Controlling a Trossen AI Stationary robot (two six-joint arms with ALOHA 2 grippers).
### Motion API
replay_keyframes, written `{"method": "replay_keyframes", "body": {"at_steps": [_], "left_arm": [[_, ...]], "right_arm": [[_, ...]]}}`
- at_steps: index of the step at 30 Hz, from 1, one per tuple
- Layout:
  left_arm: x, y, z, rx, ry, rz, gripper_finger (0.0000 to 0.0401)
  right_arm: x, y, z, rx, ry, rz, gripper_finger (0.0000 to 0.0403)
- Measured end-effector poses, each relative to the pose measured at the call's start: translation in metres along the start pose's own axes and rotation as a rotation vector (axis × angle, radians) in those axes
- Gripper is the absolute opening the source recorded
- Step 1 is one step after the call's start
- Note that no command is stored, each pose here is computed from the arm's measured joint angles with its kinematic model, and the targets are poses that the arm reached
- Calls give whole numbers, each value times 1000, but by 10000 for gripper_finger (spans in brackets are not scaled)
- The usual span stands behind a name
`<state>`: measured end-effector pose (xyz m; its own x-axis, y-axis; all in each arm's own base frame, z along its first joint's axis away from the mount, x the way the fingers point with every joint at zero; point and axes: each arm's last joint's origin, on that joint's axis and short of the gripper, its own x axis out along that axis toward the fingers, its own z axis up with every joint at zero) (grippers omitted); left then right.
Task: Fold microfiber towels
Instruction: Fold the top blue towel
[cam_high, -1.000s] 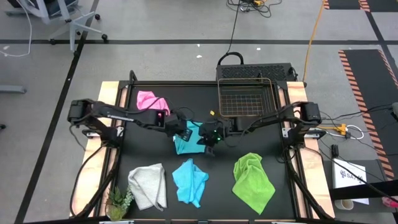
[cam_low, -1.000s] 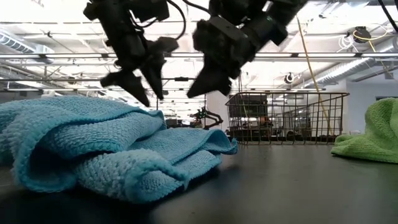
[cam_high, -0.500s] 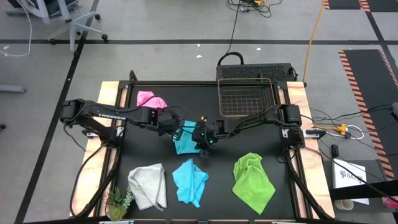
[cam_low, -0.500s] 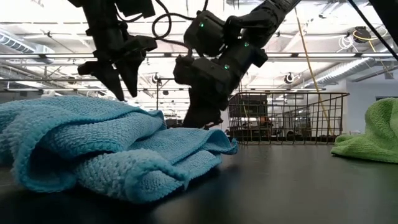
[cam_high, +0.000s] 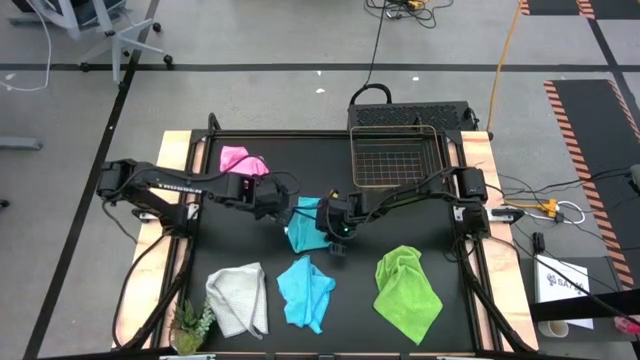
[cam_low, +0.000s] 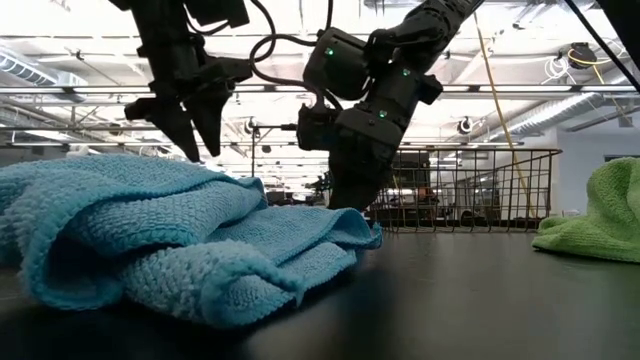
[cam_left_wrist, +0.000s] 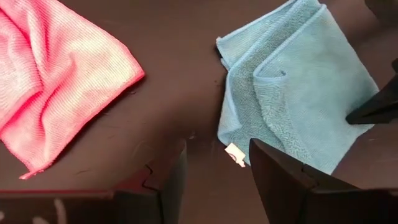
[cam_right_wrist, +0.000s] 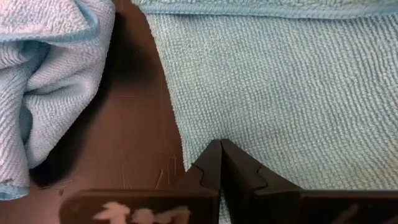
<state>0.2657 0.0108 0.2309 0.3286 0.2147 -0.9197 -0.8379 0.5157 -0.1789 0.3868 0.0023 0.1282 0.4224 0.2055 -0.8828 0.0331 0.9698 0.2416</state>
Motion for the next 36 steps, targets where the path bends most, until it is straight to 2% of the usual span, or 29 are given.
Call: {"method": "replay_keyframes", "body": {"at_steps": [5,11,17,23,30,36], "left_arm": [[-1,-6,-2,9,-17,-38,177],[-1,-10,1,0,-63,-67,177],[-1,-18,6,14,-123,-136,177],[21,-36,10,39,-139,-219,177],[61,-45,3,43,-40,-186,177],[69,-48,2,37,-9,-205,177]], "right_arm": [[-10,2,0,-7,-2,-5,0],[-28,0,0,-30,8,-85,0],[-40,-2,9,-33,-84,-85,0],[-41,-13,12,-30,-114,-104,0],[-37,-26,5,15,-108,-141,0],[-27,-29,-8,48,-114,-132,0]]}}
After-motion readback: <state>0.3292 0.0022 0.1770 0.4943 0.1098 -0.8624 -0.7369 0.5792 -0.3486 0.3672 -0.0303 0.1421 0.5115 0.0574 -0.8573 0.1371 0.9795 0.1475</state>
